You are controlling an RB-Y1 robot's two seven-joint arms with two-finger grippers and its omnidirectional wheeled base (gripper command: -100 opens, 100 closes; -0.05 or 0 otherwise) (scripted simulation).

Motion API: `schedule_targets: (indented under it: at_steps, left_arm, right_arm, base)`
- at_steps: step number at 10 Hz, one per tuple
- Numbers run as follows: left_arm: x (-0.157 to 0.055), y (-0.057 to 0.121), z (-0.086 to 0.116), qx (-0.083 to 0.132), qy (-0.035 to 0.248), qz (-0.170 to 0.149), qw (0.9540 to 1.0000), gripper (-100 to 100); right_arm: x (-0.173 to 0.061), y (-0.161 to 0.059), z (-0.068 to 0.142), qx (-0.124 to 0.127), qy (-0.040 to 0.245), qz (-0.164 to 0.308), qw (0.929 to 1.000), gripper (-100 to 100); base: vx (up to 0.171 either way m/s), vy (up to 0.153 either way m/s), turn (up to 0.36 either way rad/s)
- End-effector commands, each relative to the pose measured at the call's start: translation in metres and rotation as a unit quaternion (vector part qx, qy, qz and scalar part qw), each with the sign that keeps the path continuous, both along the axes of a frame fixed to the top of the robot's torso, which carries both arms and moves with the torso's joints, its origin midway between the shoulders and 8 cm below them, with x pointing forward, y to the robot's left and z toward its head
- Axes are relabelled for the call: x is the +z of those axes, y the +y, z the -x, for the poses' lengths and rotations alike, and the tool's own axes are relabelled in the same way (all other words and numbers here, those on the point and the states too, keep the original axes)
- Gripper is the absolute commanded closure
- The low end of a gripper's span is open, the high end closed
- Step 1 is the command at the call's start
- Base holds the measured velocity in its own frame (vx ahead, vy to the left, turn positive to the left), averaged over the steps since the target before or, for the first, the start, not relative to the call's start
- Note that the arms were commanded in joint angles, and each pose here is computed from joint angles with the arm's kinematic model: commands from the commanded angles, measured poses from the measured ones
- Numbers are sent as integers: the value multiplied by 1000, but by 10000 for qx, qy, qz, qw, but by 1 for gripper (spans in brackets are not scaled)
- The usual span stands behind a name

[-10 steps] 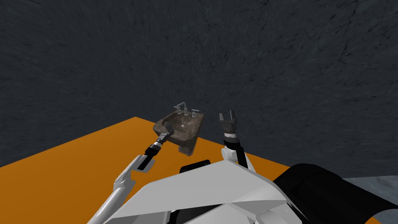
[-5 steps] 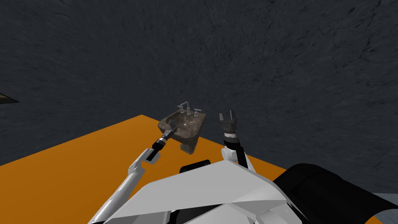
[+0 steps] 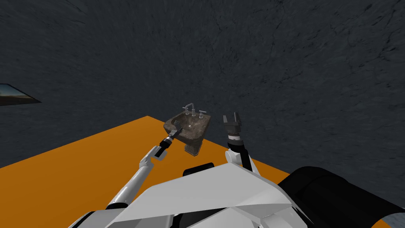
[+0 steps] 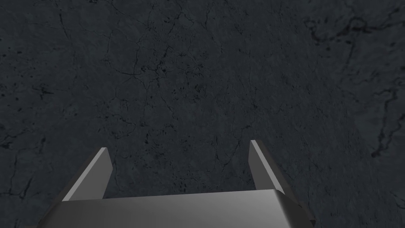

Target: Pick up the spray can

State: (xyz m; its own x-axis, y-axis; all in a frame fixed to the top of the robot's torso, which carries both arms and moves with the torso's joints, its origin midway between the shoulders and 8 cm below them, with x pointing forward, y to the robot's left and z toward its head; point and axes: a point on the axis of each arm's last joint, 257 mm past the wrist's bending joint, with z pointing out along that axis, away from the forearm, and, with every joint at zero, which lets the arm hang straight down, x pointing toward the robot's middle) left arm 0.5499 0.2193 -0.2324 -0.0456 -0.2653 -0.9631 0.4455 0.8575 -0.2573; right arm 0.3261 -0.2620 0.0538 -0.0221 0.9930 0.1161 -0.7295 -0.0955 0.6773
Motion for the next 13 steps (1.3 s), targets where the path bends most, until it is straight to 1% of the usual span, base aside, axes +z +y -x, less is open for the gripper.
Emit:
schedule_targets:
  at_steps: [1, 3, 4, 5, 6, 7, 8, 10, 11, 12, 13]
  left_arm:
    - [-2, -28, -6, -231, 3, 51, 9997, -100]
    - [4, -27, -21, -205, -20, -2, 9998, -100]
    - [0, -24, -24, -172, 27, -24, 9998, -100]
    - [1, -53, -26, -429, -9, 13, 9991, -100]
    - [0, -49, -35, -379, 33, -41, 9993, -100]
    - [4, -49, -43, -363, 17, -75, 9993, -100]
    - [1, -76, -42, -604, 16, -66, 9982, -100]
    - [12, -73, -61, -551, -10, -165, 9983, -100]
    - [11, -101, -58, -802, -41, -176, 9966, -100]
    - [22, -104, -65, -812, -112, -203, 9964, -100]
    - [27, -103, -72, -791, -128, -244, 9965, -100]
  right_arm:
    - [0, 0, 0, 0, 0, 0, 10000, 0]
    - [0, 0, 0, 0, 0, 0, 10000, 0]
    - [0, 0, 0, 0, 0, 0, 10000, 0]
    - [0, 0, 0, 0, 0, 0, 10000, 0]
    - [0, 0, 0, -1, 0, 0, 10000, 0]
    - [0, 0, 0, 0, 0, 0, 10000, 0]
    - [0, 0, 0, 0, 0, 0, 10000, 0]
    - [0, 0, 0, 0, 0, 0, 10000, 0]
    - [0, 0, 0, 0, 0, 0, 10000, 0]
    - [0, 0, 0, 0, 0, 0, 10000, 0]
    - [0, 0, 0, 0, 0, 0, 10000, 0]
  base:
    - [-36, 14, 205]
    - [-31, 4, 75]
    - [-7, 2, -14]
    - [-40, 18, 221]
    - [-52, 15, 141]
    - [-24, 4, -6]
    - [-39, 14, 217]
    - [-32, 8, 59]
    - [-46, 11, 207]
    - [-45, 15, 146]
    - [-18, 10, -10]
